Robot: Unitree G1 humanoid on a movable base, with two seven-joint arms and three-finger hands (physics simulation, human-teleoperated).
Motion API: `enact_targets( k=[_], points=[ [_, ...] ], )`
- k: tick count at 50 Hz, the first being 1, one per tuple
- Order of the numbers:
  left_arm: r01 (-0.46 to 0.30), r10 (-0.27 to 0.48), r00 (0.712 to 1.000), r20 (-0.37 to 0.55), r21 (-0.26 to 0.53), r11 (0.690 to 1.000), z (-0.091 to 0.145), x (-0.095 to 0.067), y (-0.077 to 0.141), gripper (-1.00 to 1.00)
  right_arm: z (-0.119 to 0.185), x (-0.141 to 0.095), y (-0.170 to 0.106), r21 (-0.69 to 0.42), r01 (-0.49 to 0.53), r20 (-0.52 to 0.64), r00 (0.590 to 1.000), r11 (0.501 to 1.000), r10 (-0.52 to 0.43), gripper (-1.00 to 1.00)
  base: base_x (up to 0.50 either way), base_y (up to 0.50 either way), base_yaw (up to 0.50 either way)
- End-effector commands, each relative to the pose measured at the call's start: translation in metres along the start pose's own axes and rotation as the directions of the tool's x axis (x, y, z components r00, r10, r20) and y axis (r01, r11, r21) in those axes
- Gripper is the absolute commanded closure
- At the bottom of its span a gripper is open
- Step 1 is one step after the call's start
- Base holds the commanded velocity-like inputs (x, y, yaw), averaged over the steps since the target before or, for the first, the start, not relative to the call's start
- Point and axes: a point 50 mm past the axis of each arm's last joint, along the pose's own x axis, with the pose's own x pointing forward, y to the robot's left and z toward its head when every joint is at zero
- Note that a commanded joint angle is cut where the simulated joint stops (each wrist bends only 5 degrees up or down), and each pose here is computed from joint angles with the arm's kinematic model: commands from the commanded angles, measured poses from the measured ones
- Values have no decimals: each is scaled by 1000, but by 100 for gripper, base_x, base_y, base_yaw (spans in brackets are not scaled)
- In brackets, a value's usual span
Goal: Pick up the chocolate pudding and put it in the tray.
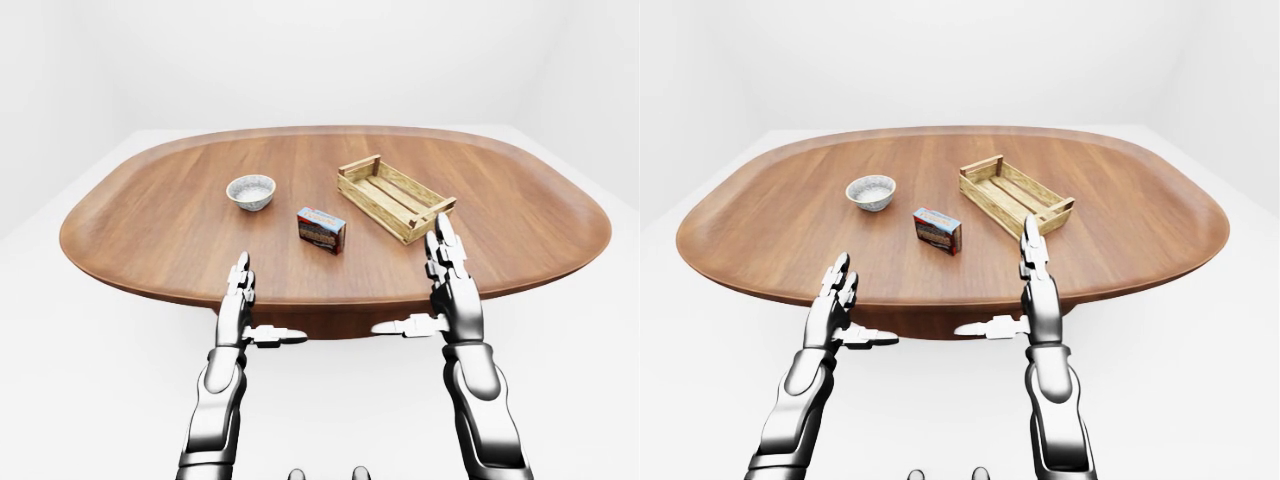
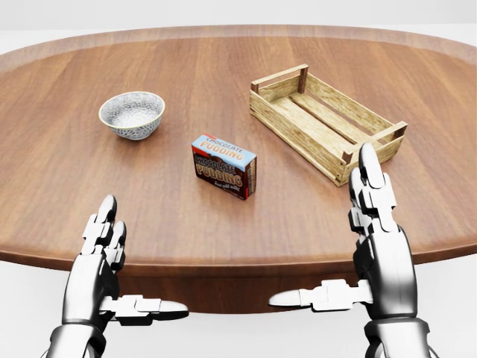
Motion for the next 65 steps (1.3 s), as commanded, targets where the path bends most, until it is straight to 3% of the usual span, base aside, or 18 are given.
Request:
enact_targets(
  k=[1, 9, 10, 15, 19, 22, 30, 33, 37, 39, 45, 49, 54, 56, 65],
  points=[
    [1, -1, 1000, -1, -1, 1000, 0, 0, 0, -100, -4, 0, 0, 8, -2, -15, 1000, 1000, 2, -100, 0, 0, 0],
    [2, -2, 1000, -1, 0, 1000, 0, 0, 0, -100, -4, 0, 0, 12, -4, -16, 1000, 1000, 4, -100, 0, 0, 0],
    [2, -2, 1000, -2, -1, 1000, 0, 0, 0, -100, -15, -2, 1, 12, -4, -67, 998, 1000, 5, -100, 0, 0, 0],
    [2, -2, 1000, -2, 0, 1000, -1, 0, 0, -100, -12, 0, 1, 13, -3, -49, 999, 1000, 3, -100, 0, 0, 0],
    [2, -2, 1000, -2, -1, 1000, -1, 0, 0, -100, -25, -4, 2, 15, -3, -110, 994, 1000, 5, -100, 8, 0, 0],
    [2, -2, 1000, -2, -1, 1000, -1, 0, 0, -100, -11, -1, 1, 13, -2, -45, 999, 1000, 3, -100, 20, 0, 0],
    [2, -2, 1000, -3, -1, 1000, -1, 0, 0, -100, -24, -4, 2, 14, -1, -102, 995, 1000, 3, -100, 23, 0, 0],
    [2, -2, 1000, -3, -2, 1000, -1, 1, 0, -100, -5, 1, 0, 14, -2, -19, 1000, 1000, 2, -100, 24, 0, 0],
    [2, -2, 1000, -3, -2, 1000, 0, 0, 0, -100, -22, -4, 2, 14, -2, -95, 995, 1000, 3, -100, 25, 0, 0],
    [2, -2, 1000, -3, -1, 1000, 0, 0, 0, -100, -11, -1, 1, 15, -3, -45, 999, 1000, 3, -100, 27, 0, 0],
    [2, -2, 1000, -4, -1, 1000, -1, 1, 0, -100, -23, -4, 2, 16, -3, -102, 995, 1000, 5, -100, 27, 0, 0],
    [2, -2, 1000, -4, -1, 1000, -1, 1, 0, -100, -10, -1, 1, 16, -4, -44, 999, 1000, 5, -100, 27, 0, 0],
    [2, -2, 1000, -4, -1, 1000, -1, 0, 0, -100, -22, -4, 2, 17, -4, -98, 995, 1000, 5, -100, 27, 0, 0],
    [2, -2, 1000, -4, 0, 1000, -1, 0, 0, -100, -10, -1, 1, 17, -5, -41, 999, 1000, 6, -100, 27, 0, 0],
    [3, -3, 1000, -3, 1, 1000, -1, 0, 0, -100, -22, -5, 2, 18, -6, -98, 995, 1000, 7, -100, 27, 0, 0]
  ],
)
